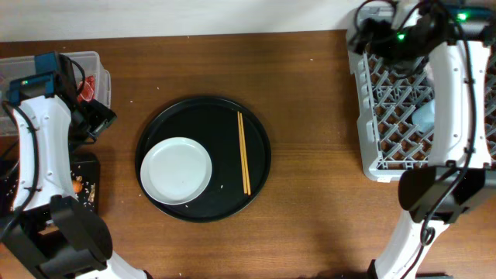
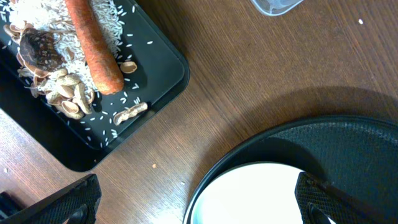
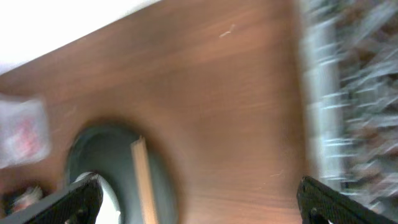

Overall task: Sort waste into correct bins and load items into the dishwasher rack
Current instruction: 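Carry the pink bowl to the rack and set it down, then reach the right gripper to the white plate and grasp its edge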

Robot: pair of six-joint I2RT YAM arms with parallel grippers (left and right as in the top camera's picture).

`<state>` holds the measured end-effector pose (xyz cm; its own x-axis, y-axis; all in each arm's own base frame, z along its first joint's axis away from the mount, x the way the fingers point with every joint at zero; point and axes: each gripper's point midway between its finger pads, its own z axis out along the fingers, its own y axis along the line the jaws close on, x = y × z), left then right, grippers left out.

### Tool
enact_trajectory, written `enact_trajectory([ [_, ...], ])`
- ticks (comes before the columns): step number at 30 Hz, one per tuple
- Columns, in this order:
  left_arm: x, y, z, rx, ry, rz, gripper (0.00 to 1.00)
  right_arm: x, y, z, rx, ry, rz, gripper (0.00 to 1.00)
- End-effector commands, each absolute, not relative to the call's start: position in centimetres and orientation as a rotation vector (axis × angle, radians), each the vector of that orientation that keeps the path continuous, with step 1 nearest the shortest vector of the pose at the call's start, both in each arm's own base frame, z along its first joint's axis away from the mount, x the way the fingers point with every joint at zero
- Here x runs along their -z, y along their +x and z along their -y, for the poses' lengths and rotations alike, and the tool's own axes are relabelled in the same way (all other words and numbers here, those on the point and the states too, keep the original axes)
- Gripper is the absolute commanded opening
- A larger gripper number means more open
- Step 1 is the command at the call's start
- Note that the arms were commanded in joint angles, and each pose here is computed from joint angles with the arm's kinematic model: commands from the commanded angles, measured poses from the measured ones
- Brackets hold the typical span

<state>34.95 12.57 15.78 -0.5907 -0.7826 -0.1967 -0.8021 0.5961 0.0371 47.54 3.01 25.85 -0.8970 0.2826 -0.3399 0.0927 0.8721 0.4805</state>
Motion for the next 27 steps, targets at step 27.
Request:
enact_trajectory([
  [27,-16.3,35.0,-12.7,-0.181,-1.341,-2.635,0.99,-1.9,32.6,-38.1,-0.063,-0.332,-3.078,0.64],
])
